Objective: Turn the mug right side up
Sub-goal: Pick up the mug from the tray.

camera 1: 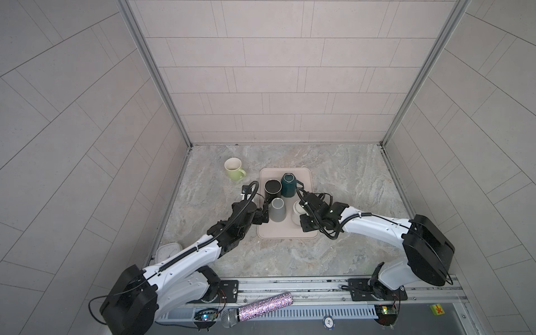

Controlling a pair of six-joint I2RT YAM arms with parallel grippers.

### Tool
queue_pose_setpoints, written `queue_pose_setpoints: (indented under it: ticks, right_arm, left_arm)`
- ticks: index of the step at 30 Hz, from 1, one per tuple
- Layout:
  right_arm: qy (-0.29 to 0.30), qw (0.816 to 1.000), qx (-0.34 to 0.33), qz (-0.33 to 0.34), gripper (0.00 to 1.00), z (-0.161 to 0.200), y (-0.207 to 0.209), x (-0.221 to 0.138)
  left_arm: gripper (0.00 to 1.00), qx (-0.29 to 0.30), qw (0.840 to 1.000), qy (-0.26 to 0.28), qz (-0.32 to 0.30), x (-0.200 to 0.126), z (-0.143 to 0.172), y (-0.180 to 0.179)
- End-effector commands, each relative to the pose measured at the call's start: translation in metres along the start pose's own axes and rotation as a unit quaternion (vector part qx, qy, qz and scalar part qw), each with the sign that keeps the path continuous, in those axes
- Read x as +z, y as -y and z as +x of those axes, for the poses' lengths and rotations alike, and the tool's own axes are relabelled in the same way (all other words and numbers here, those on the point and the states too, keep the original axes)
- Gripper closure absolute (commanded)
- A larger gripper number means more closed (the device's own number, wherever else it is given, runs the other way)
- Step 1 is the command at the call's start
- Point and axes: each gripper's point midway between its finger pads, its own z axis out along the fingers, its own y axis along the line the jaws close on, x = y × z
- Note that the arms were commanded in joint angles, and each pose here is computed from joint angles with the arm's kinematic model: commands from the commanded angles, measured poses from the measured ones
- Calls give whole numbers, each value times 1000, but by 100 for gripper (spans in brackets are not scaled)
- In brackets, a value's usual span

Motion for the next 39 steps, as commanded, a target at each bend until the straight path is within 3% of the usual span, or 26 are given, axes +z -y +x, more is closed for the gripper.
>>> queue_pose_setpoints:
  ticks: [1, 12, 20, 39]
  right_arm:
    - [55, 998, -18, -27, 100, -22, -10, -22]
    - [112, 993, -26, -34, 100, -39, 0, -45]
    - [187, 981, -17, -46, 100, -57, 9, -67]
    - [252, 965, 25, -66, 100, -99, 25, -106]
  left_arm:
    - [0, 6, 1000, -9, 11, 1, -6, 10]
    - [0, -1, 999, -18, 39, 3, -16, 31]
    - [0, 12, 997, -35, 63, 1, -17, 54]
    - [0, 27, 994, -20, 102, -10, -50, 96]
